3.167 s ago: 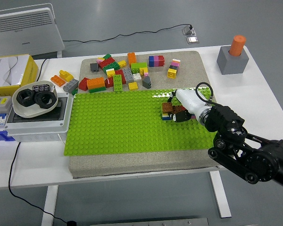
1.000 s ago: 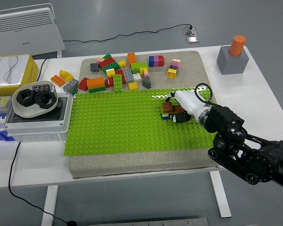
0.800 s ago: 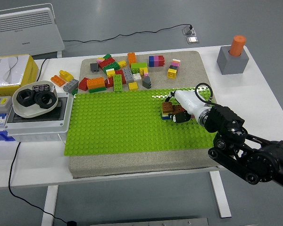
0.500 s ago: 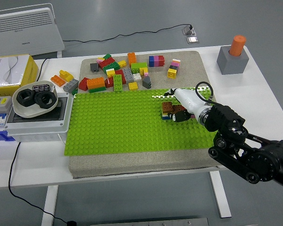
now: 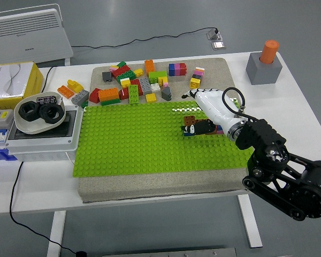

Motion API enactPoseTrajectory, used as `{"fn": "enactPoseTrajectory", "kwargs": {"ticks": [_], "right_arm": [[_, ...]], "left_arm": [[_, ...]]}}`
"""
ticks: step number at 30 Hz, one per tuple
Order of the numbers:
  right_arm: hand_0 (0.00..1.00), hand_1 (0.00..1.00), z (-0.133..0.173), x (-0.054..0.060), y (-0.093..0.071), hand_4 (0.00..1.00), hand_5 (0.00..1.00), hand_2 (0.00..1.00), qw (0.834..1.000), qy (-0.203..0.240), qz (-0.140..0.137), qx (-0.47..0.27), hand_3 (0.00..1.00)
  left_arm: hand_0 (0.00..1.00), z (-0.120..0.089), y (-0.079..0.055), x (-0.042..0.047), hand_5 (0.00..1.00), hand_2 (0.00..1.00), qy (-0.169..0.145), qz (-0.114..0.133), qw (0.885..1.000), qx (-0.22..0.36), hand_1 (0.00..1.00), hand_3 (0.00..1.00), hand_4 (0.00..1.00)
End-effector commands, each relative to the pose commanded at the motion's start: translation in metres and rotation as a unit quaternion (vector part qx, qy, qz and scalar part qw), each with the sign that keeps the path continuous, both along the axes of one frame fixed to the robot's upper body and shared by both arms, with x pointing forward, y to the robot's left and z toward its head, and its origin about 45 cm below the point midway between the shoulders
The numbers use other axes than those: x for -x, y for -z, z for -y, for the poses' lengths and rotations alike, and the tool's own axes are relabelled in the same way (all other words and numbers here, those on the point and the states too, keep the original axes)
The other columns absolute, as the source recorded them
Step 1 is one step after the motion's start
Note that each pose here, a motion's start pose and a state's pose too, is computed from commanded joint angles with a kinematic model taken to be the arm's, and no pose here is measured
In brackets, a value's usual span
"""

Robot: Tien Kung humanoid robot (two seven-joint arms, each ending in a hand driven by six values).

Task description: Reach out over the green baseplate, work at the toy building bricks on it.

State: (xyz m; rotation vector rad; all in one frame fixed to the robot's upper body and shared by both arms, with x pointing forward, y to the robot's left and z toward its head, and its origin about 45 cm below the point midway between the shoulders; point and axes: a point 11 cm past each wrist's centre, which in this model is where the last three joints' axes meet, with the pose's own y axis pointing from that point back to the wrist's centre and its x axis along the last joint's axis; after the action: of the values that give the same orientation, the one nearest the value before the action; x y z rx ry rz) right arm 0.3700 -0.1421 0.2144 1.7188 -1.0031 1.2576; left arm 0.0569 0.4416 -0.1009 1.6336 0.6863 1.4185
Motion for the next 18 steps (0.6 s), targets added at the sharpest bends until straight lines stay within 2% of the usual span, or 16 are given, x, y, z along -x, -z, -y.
{"fn": "enactPoseTrajectory", "kwargs": {"ticks": [3,7,18], "right_arm": [[0.826,0.838,-0.001,0.005,0.003,0.911,0.515,0.880,1.000,-0.008,0.012,0.014,0.610],[0.826,0.838,0.002,0.006,0.013,0.911,0.515,0.880,1.000,-0.009,0.007,0.027,0.610],[0.827,0.838,0.005,0.002,0.029,0.901,0.543,0.886,0.999,0.000,-0.006,0.039,0.623]], "left_arm": [[0.756,0.000,0.000,0.0000,0.330,0.623,0.001,0.000,1.000,0.000,0.704,0.521,0.526],[0.756,0.001,0.000,0.0001,0.330,0.623,0.001,-0.001,1.000,0.000,0.704,0.521,0.526],[0.756,0.001,0.000,0.0000,0.333,0.623,0.002,-0.001,1.000,0.001,0.704,0.521,0.525]]}}
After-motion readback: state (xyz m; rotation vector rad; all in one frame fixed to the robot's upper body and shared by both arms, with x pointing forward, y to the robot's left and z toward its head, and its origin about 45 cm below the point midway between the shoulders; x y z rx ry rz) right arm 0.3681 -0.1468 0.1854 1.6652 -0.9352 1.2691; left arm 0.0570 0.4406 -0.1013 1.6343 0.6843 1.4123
